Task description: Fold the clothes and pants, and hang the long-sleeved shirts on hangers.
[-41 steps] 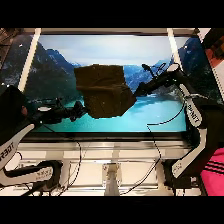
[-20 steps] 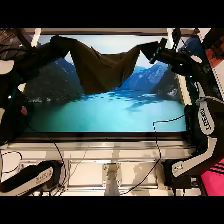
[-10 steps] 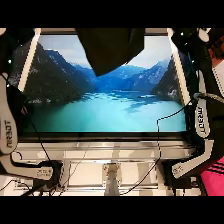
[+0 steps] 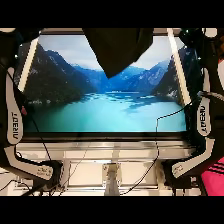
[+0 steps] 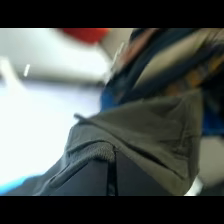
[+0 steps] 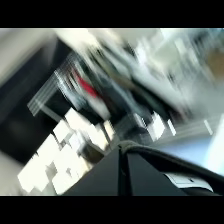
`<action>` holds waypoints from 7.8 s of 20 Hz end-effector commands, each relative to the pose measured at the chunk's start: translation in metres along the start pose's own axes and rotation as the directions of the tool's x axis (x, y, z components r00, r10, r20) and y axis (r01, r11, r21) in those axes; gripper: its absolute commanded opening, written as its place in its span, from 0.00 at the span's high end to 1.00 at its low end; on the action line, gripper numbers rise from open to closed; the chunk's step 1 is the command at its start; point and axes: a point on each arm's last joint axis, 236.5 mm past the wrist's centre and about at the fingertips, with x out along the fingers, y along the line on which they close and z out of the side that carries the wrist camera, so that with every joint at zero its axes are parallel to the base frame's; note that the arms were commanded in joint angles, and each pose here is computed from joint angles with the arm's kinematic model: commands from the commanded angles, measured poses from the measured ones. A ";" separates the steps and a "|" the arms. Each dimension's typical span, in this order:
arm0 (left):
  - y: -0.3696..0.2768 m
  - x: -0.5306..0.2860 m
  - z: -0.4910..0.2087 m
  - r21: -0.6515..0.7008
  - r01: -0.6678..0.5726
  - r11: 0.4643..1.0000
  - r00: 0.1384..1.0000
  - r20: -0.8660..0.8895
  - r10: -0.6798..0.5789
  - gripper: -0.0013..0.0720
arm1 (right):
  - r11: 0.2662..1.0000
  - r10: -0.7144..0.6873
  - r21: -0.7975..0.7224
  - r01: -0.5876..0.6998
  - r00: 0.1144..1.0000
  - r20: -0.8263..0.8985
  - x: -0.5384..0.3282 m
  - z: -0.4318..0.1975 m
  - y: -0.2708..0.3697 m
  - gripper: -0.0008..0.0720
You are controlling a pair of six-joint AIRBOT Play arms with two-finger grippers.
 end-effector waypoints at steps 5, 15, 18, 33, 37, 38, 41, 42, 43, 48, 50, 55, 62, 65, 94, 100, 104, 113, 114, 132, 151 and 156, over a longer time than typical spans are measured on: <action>0.009 -0.006 -0.135 0.066 -0.078 0.995 0.915 -0.391 0.098 0.97 | 0.939 -0.334 -0.155 0.308 0.701 -0.630 -0.098 -0.128 -0.081 0.97; -0.034 -0.106 -0.315 0.077 -0.134 0.988 0.785 -0.601 0.153 0.97 | 0.856 -0.424 -0.169 0.488 0.476 -0.770 -0.217 -0.224 -0.088 0.97; -0.056 -0.134 -0.364 0.083 -0.083 0.993 0.751 -0.650 0.117 0.97 | 0.828 -0.428 -0.155 0.538 0.430 -0.795 -0.264 -0.263 -0.077 0.97; -0.050 -0.089 -0.314 -0.083 -0.214 0.973 0.916 -0.364 0.170 0.97 | 0.764 -0.438 0.046 0.643 0.570 -0.695 -0.265 -0.287 -0.090 0.97; -0.009 -0.045 -0.254 -0.092 -0.287 0.954 0.942 -0.211 0.263 0.97 | 0.761 -0.431 0.197 0.617 0.710 -0.557 -0.193 -0.236 -0.122 0.97; 0.006 -0.038 -0.240 -0.104 -0.314 0.944 0.941 -0.167 0.295 0.97 | 0.757 -0.432 0.229 0.612 0.732 -0.527 -0.178 -0.226 -0.132 0.97; 0.061 -0.024 -0.223 -0.227 -0.398 0.889 0.917 -0.071 0.392 0.97 | 0.722 -0.480 0.282 0.631 0.751 -0.453 -0.151 -0.206 -0.171 0.97; 0.076 -0.019 -0.227 -0.265 -0.420 0.868 0.906 -0.062 0.419 0.97 | 0.703 -0.498 0.302 0.644 0.749 -0.437 -0.147 -0.205 -0.185 0.97; 0.090 -0.016 -0.232 -0.299 -0.439 0.847 0.894 -0.054 0.445 0.97 | 0.684 -0.520 0.319 0.656 0.745 -0.418 -0.144 -0.204 -0.198 0.97; 0.124 0.010 -0.241 -0.334 -0.498 0.800 0.841 0.041 0.540 0.86 | 0.637 -0.650 0.409 0.654 0.740 -0.173 -0.129 -0.168 -0.251 0.96; 0.122 0.018 -0.225 -0.309 -0.491 0.814 0.833 0.109 0.543 0.21 | 0.666 -0.681 0.411 0.622 0.733 -0.007 -0.122 -0.136 -0.255 0.69; 0.084 0.019 -0.152 -0.127 -0.434 0.892 0.855 0.254 0.452 0.15 | 0.669 -0.674 0.364 0.648 0.736 -0.073 -0.132 -0.126 -0.258 0.30; -0.036 -0.041 -0.095 0.201 -0.311 0.929 0.936 0.233 0.263 0.15 | 0.751 -0.395 0.104 0.652 0.570 -0.721 -0.231 -0.202 -0.247 0.14; -0.081 -0.071 -0.092 0.234 -0.243 0.941 0.961 0.191 0.200 0.15 | 0.829 -0.238 0.126 0.544 0.548 -0.802 -0.222 -0.207 -0.237 0.10; -0.106 -0.092 -0.104 0.253 -0.194 0.948 0.979 0.114 0.170 0.15 | 0.794 -0.048 0.138 0.592 0.287 -0.957 -0.208 -0.294 -0.256 0.97; -0.106 -0.092 -0.104 0.249 -0.193 0.949 0.979 0.114 0.169 0.15 | 0.707 -0.265 0.113 0.698 0.410 -0.873 -0.261 -0.155 -0.254 0.97; -0.106 -0.092 -0.103 0.249 -0.193 0.949 0.979 0.115 0.169 0.15 | 0.649 -0.442 0.121 0.751 0.502 -0.743 -0.320 -0.054 -0.237 0.97; -0.109 -0.095 -0.080 0.246 -0.207 0.947 0.965 0.213 0.155 0.15 | 0.320 -0.721 0.308 0.896 0.441 -0.534 -0.537 0.000 -0.207 0.97; -0.110 -0.095 -0.079 0.245 -0.207 0.947 0.964 0.218 0.154 0.15 | 0.264 -0.751 0.326 0.908 0.406 -0.521 -0.562 -0.002 -0.200 0.97; -0.109 -0.095 -0.080 0.248 -0.209 0.946 0.964 0.216 0.156 0.15 | -0.100 -0.857 0.439 0.893 0.146 -0.493 -0.650 -0.055 -0.140 0.43; -0.213 -0.296 -0.002 0.418 -0.309 0.854 0.833 0.552 0.032 0.96 | 0.890 0.411 -0.057 -0.452 0.851 -0.328 -0.242 -0.003 0.262 0.96; -0.242 -0.335 -0.001 0.437 -0.301 0.848 0.795 0.606 -0.030 0.96 | 0.880 0.422 -0.068 -0.469 0.840 -0.341 -0.242 -0.007 0.272 0.96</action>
